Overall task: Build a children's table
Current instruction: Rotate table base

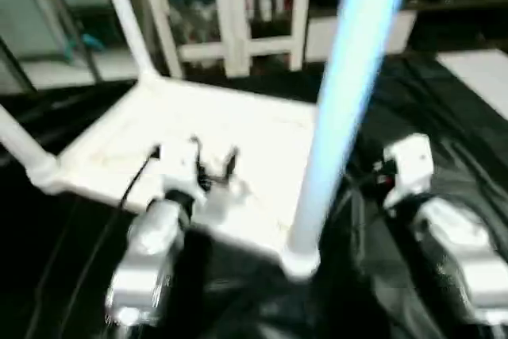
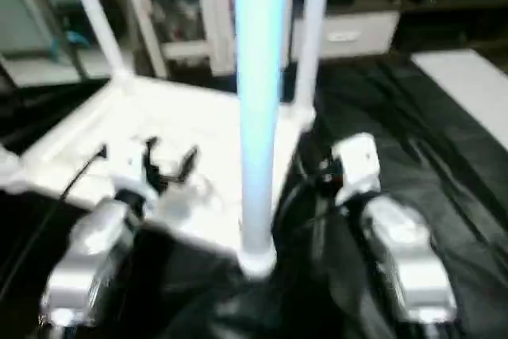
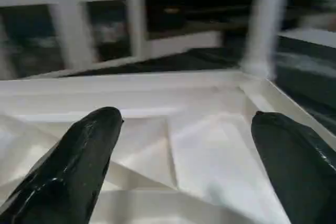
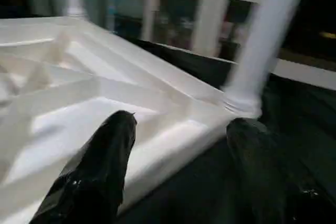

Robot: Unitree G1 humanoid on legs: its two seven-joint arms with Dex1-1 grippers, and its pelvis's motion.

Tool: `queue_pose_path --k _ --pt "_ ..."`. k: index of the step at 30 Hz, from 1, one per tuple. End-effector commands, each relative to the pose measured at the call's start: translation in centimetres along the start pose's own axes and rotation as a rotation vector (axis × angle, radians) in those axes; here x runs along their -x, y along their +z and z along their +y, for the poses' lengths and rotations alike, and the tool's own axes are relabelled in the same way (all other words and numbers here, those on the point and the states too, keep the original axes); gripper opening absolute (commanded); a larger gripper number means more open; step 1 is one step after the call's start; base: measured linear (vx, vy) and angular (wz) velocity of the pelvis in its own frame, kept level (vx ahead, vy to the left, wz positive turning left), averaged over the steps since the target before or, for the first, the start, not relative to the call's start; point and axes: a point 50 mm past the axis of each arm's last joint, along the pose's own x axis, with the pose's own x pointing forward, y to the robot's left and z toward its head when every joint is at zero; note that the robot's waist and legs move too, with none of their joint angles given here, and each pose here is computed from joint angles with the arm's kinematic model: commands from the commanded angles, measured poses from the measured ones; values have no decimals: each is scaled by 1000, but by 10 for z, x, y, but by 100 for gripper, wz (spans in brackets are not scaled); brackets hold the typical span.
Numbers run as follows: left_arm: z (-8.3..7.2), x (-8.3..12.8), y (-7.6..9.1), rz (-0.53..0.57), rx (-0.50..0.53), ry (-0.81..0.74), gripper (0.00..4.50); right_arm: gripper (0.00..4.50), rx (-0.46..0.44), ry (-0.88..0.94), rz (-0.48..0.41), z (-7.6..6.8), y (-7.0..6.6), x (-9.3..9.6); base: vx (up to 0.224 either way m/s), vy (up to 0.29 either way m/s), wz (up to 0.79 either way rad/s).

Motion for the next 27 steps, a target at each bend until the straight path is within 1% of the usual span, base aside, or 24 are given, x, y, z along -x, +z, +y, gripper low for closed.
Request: queue_pose_path --k 1,4,6,8,12,13,14,15,16,19,22,23,26,27 --pt "0 5 -13 69 -19 -177 448 312 6 116 -9 3 6 3 0 0 0" --pt "7 7 -15 153 -66 -326 448 312 51 221 26 -2 6 11 28 73 1" --pt "16 6 -9 187 -86 -420 448 312 84 288 70 -10 5 18 -47 77 7" --pt "18 5 -8 222 -101 -487 448 312 94 326 94 -13 5 22 -71 61 12" --pt "22 4 -6 299 -112 -639 448 312 143 443 157 -14 5 30 -81 61 5" --pt "22 4 -6 299 -112 -639 448 312 143 443 157 -14 5 30 -50 65 -11" --pt "24 1 -9 338 -139 -691 448 312 157 484 176 -14 6 34 -34 55 -11" --pt "24 1 -9 338 -139 -691 448 312 157 484 176 -14 6 34 -34 55 -11" --pt "24 -1 -10 358 -158 -718 448 312 162 508 187 -14 7 36 0 0 0" --pt "22 -7 -12 418 -152 -822 448 312 173 586 229 -14 8 44 0 0 0" --pt "19 -19 -11 443 -171 -885 448 312 204 678 314 -13 3 56 0 0 0" --pt "19 -21 -11 450 -181 -896 448 312 206 690 327 -13 2 58 0 0 0" --pt "17 -24 -12 469 -193 -919 448 312 206 702 336 -12 3 60 0 0 0" --pt "15 -28 -14 495 -217 -946 432 312 207 714 336 -11 4 61 0 0 0"
